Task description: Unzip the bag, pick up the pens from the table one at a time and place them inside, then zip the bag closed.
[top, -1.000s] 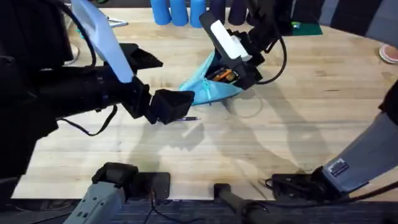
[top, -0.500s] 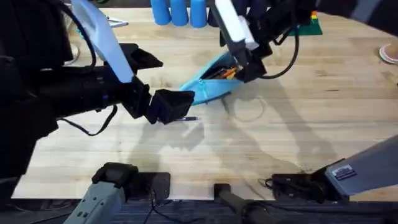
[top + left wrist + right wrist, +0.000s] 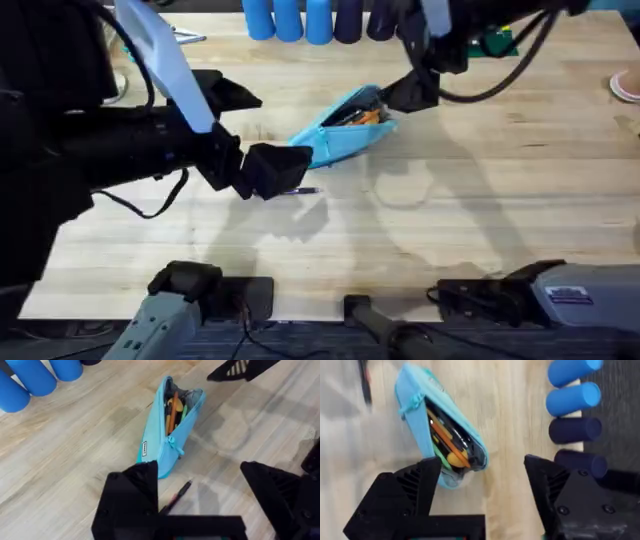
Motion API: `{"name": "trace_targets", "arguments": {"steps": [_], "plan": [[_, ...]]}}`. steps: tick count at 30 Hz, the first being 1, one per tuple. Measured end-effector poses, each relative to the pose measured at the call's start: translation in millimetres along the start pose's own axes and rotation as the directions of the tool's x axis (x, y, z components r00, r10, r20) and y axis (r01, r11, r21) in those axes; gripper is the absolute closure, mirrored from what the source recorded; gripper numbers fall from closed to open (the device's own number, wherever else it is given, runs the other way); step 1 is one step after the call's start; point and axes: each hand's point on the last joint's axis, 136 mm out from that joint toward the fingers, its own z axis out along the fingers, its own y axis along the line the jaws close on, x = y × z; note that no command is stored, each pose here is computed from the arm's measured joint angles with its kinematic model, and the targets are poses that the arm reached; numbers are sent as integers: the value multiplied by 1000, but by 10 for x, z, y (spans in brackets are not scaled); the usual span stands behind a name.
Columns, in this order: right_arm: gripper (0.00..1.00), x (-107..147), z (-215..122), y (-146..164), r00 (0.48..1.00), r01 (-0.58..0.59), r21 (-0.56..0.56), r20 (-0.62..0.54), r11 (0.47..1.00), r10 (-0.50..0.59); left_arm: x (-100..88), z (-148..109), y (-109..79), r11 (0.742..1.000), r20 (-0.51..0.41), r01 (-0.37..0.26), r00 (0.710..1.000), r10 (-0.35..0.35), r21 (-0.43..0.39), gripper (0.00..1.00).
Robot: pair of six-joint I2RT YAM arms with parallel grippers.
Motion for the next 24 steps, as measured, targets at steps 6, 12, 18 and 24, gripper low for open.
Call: {"name": "trace_targets", "arguments": {"steps": [6,12,18,24], "plan": [[6,-26,-137,64,953,-304,2,2,953,304,-1,0,0,1000,0,0,1000,0,0,6],[5,18,-137,147,882,-471,-19,-28,882,470,1,1,0,1000,0,0,1000,0,0,6],[6,27,-139,166,858,-514,-22,-36,857,513,-5,0,1,1000,2,-1,1000,1,0,6],[6,65,-144,243,842,-538,-39,-66,842,535,-8,0,2,1000,3,-2,1000,2,0,6]]}}
